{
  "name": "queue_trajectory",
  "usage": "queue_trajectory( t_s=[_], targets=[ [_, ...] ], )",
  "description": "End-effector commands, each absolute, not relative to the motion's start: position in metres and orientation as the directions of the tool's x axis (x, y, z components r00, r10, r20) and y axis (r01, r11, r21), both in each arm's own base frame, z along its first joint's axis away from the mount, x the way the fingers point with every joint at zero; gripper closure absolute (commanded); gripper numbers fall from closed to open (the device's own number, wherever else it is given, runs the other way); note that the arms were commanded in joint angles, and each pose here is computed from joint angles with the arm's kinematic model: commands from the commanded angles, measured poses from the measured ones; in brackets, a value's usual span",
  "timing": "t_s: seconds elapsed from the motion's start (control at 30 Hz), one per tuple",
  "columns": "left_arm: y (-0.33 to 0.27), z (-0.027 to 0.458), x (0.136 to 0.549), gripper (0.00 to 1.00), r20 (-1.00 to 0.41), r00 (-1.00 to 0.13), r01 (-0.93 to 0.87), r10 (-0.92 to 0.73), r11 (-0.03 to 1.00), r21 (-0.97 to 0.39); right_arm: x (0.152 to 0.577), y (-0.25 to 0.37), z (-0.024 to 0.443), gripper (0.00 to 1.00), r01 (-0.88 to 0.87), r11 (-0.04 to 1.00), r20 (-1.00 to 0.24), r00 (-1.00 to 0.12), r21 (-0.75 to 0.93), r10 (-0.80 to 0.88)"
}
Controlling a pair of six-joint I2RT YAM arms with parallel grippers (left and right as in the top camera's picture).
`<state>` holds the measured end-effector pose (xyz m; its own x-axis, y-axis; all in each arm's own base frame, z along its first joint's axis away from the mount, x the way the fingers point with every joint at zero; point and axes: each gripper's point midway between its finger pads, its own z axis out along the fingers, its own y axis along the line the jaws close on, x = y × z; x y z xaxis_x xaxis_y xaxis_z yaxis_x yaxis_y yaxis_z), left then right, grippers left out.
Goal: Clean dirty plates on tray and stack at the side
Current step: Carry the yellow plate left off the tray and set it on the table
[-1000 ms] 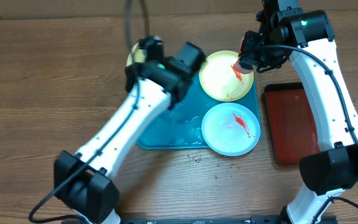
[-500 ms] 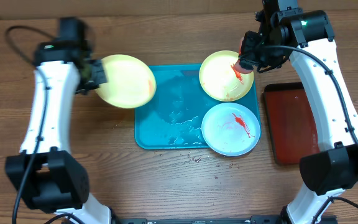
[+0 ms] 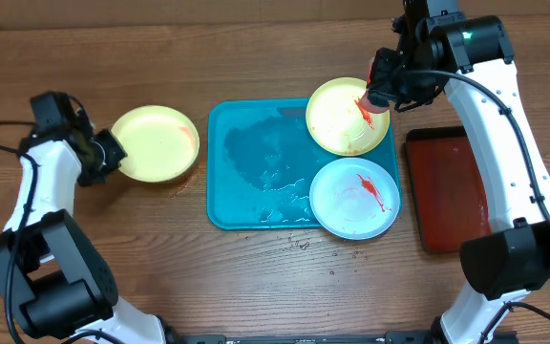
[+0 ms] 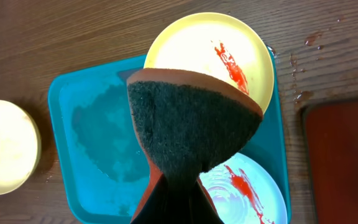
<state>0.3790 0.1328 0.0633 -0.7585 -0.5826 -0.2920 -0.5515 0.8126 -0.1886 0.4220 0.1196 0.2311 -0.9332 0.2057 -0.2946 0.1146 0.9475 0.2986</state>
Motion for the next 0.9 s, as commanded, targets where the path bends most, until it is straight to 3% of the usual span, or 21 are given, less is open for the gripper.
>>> queue_trajectory(
  t_s=[0.0,0.27,0.43,0.67,0.77,0.87],
  targets=[
    [0.149,0.055,0.368,0.96,-0.33,-0.702,-0.634,-0.631,0.765,-0.113,0.423,0.117,0.234,0.96,0.114,0.949,-0.306,-0.929,0.295,0.207],
    [0.15,0.04,0.366,0.95,-0.355,-0.687,-0.641,-0.634,0.759,-0.114,0.423,0.117,0.234,0.96,0.113,0.949,-0.307,-0.929,0.295,0.206],
    [0.145,0.038,0.366,0.72,-0.347,-0.699,-0.63,-0.625,0.768,-0.114,0.423,0.117,0.234,0.96,0.109,0.949,-0.308,-0.93,0.294,0.203],
    [0.11,0.06,0.377,0.75,-0.346,-0.8,-0.488,-0.491,0.867,-0.103,0.423,0.117,0.234,0.96,0.11,0.95,-0.308,-0.93,0.294,0.203],
    [0.084,0.085,0.388,0.7,-0.366,-0.839,-0.396,-0.402,0.913,-0.095,0.423,0.117,0.234,0.96,0.11,0.949,-0.308,-0.929,0.294,0.203],
    [0.049,0.108,0.399,0.59,-0.385,-0.863,-0.308,-0.328,0.945,-0.114,0.423,0.117,0.234,0.96,0.11,0.949,-0.308,-0.929,0.294,0.203]
  ],
)
